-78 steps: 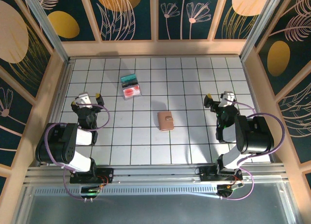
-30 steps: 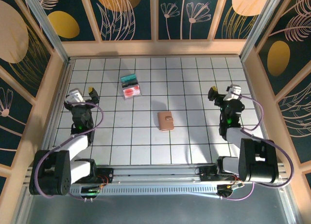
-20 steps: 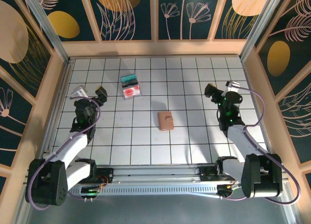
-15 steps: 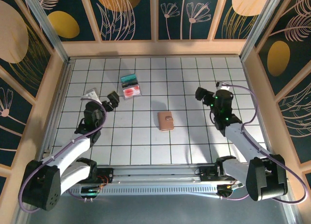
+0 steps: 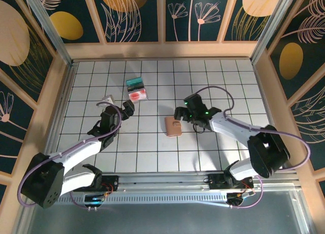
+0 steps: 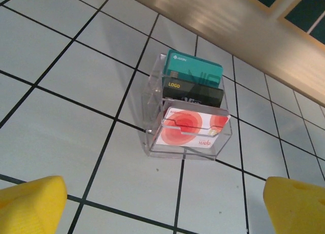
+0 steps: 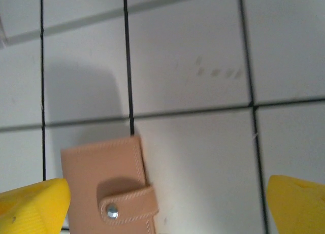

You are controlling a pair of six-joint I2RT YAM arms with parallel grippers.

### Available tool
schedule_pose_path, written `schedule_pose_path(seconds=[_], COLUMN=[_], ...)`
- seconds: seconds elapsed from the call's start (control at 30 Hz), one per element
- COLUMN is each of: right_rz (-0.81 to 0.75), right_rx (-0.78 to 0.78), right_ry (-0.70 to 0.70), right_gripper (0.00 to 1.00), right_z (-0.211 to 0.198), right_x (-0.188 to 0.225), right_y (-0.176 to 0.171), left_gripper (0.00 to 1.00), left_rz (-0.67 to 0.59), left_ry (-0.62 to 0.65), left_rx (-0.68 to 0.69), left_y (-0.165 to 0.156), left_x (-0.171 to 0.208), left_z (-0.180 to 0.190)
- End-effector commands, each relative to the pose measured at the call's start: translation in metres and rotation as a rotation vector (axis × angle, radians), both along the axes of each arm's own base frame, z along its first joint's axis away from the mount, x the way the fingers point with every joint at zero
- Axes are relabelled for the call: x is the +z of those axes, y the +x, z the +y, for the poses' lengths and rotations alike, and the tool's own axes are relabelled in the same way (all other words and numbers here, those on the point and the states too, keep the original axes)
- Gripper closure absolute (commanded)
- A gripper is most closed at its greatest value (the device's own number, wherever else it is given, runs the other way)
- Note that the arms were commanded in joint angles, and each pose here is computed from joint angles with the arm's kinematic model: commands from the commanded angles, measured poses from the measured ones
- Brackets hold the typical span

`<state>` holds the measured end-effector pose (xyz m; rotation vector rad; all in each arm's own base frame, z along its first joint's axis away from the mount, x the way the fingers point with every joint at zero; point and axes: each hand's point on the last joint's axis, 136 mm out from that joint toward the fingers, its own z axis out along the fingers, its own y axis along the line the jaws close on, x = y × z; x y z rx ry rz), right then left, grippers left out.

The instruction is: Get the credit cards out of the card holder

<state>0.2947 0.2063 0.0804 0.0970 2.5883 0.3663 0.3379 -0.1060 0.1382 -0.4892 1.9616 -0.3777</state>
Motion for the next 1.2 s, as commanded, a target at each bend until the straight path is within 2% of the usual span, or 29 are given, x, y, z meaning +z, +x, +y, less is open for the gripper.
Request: schedule_pose_path(seconds=[0.0, 0.1, 0.3, 0.77, 1.07, 1.17], right_rz=[0.115, 0.153, 0.186, 0.134, 0.172, 0.186], right_rx=[0.001, 0.039, 0.059, 0.069, 0.115, 0.142], right_ry=[0.013, 0.04, 0.008, -0.328, -0.281, -0.248], right_gripper=[0.01, 0.01, 0.01, 0.01, 0.01, 0.07], right_z=[0.023, 0.046, 0.063, 0.047, 0.058, 0.065], right_x=[-0.009, -0.015, -0.031, -0.05, -0.067, -0.072], right_y=[-0.025, -0.037, -0.046, -0.04, -0.043, -0.046], left_gripper=[0.01, 0.01, 0.01, 0.01, 0.01, 0.01], left_rz=[0.017, 0.031, 0.053, 0.055, 0.088, 0.087], left_ry=[-0.014, -0.014, -0.016, -0.041, -0.039, -0.046], left_rx=[0.062, 0.07, 0.084, 0.125, 0.104, 0.107], left_y=[0.006, 0.01, 0.011, 0.008, 0.013, 0.014], left_x=[0.003, 0.002, -0.002, -0.01, -0.017, -0.016], left_z=[0.004, 0.002, 0.003, 0.009, 0.001, 0.001])
